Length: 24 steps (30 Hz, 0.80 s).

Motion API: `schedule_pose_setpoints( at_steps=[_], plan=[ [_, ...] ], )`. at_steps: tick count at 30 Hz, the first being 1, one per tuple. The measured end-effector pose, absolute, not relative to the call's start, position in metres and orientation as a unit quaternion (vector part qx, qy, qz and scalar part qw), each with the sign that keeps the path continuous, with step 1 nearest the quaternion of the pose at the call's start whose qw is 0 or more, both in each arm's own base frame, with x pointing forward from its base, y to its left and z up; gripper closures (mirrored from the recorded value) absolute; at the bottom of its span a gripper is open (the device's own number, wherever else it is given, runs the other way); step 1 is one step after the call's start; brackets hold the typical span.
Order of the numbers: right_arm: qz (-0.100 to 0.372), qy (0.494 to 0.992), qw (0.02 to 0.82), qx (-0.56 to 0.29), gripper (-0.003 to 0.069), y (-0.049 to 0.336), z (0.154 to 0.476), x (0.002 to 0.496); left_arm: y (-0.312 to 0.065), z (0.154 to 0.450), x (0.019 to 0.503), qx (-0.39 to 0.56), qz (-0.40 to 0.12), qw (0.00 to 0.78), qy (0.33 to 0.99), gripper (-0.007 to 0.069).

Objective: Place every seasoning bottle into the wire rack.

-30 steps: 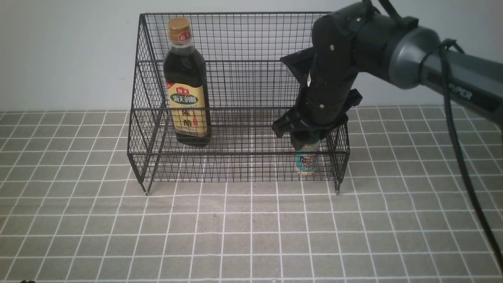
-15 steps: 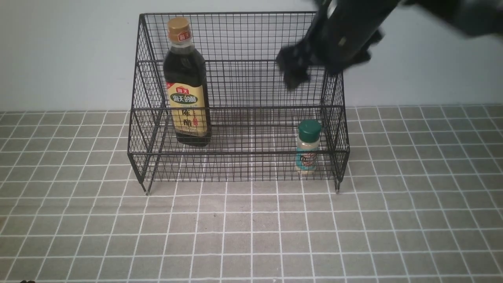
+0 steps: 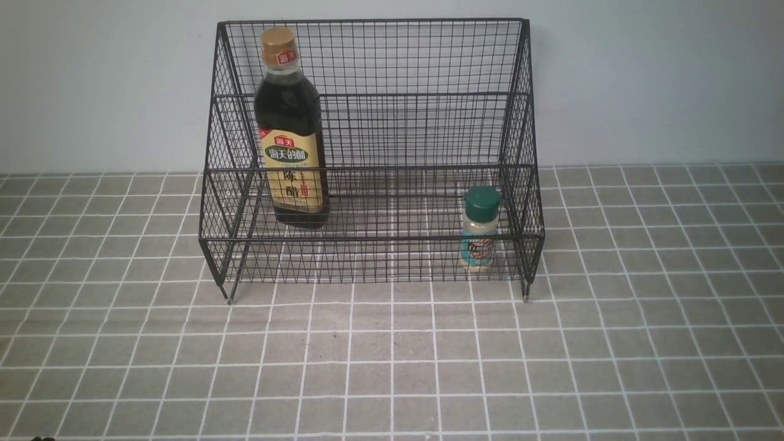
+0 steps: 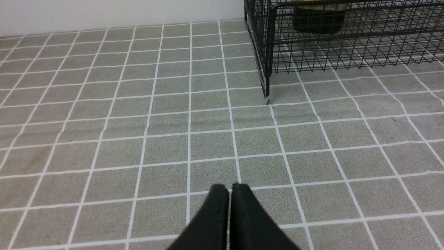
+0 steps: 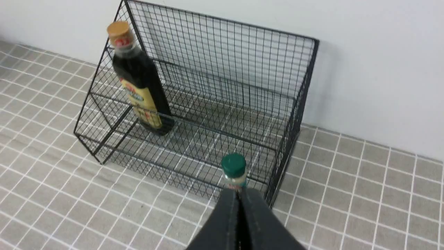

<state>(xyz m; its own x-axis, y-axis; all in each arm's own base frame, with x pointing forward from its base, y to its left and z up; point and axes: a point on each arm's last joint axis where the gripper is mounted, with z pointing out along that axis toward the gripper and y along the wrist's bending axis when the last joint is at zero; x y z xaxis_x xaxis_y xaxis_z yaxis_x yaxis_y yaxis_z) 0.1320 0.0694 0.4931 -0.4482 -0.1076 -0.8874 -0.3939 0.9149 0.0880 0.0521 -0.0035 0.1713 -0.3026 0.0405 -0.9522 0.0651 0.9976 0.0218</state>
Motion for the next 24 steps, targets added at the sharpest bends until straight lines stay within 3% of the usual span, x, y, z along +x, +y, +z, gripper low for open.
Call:
schedule_pose_setpoints(
  at_steps=[3,7,12,17,24],
  plan=[
    [0.158,0.807,0.549,-0.148,0.0671,0.053,0.461,0.102,-0.004,0.171,0.052,0.033,-0.010,0.590,0.807,0.0632],
    [0.195,0.728,0.642,-0.140,0.0671,0.032,0.399,0.063,-0.004,0.171,0.052,0.033,-0.010,0.590,0.807,0.0632],
    [0.222,0.692,0.675,-0.125,0.0672,0.025,0.352,0.048,-0.004,0.171,0.052,0.033,-0.010,0.590,0.807,0.0632],
    [0.246,0.659,0.701,-0.113,0.0672,0.022,0.333,0.040,-0.004,0.171,0.052,0.033,-0.010,0.590,0.807,0.0632],
    [0.241,0.655,0.707,-0.117,0.0672,0.021,0.329,0.039,-0.004,0.171,0.052,0.033,-0.010,0.590,0.807,0.0632]
  ],
)
